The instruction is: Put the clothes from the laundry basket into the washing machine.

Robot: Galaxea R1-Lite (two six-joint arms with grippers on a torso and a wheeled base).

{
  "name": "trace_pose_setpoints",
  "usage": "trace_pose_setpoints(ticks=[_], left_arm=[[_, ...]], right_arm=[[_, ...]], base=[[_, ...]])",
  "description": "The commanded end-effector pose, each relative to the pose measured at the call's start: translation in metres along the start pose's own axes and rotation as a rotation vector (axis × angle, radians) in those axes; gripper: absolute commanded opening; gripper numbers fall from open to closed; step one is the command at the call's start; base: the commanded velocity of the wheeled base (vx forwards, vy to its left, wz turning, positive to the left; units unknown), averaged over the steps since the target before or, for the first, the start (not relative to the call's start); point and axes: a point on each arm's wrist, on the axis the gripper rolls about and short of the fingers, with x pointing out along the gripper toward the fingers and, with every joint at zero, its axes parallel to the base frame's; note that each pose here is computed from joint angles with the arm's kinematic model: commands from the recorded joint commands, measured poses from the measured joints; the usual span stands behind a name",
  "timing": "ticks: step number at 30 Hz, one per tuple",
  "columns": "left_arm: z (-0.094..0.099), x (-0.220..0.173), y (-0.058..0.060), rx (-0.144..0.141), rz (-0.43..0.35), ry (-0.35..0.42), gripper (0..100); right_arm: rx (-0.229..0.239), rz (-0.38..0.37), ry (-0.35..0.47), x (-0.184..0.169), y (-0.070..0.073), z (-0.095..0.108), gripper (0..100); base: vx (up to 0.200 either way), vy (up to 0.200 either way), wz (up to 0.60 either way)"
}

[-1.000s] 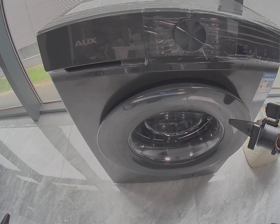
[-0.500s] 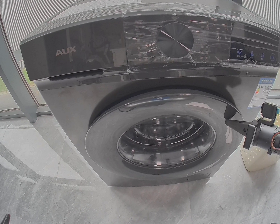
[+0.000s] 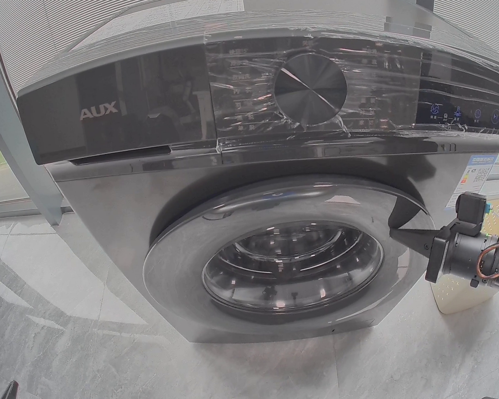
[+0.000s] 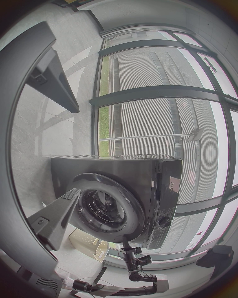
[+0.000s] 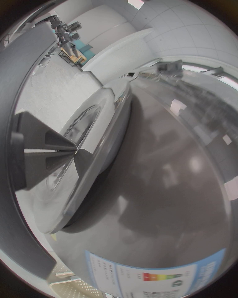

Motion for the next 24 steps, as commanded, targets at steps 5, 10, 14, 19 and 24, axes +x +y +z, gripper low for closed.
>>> trace_pose_setpoints(ticks=[5,10,14,19,24], left_arm=[[-0.005,0.000,0.000,-0.001,0.000,0.002,100],[-0.005,0.000,0.000,-0.003,0.000,0.003,100],[-0.005,0.000,0.000,-0.003,0.000,0.002,100],[-0.005,0.000,0.000,-0.003,0.000,0.003,100],[-0.005,0.000,0.000,-0.004,0.000,0.003,100]], right_arm=[[-0.010,0.015,-0.053,-0.011,0.010,0.000,0],[-0.030,0.092,-0.020,-0.050,0.024,-0.018,0],[-0.067,0.095,-0.029,-0.082,0.020,-0.028,0],[-0.088,0.034,-0.066,-0.116,0.011,-0.033,0],[-0.117,-0.054,-0.131,-0.135,0.004,-0.029,0]], base=[[0.000,0.000,0.00],[0.000,0.000,0.00],[0.000,0.000,0.00],[0.000,0.000,0.00],[0.000,0.000,0.00]])
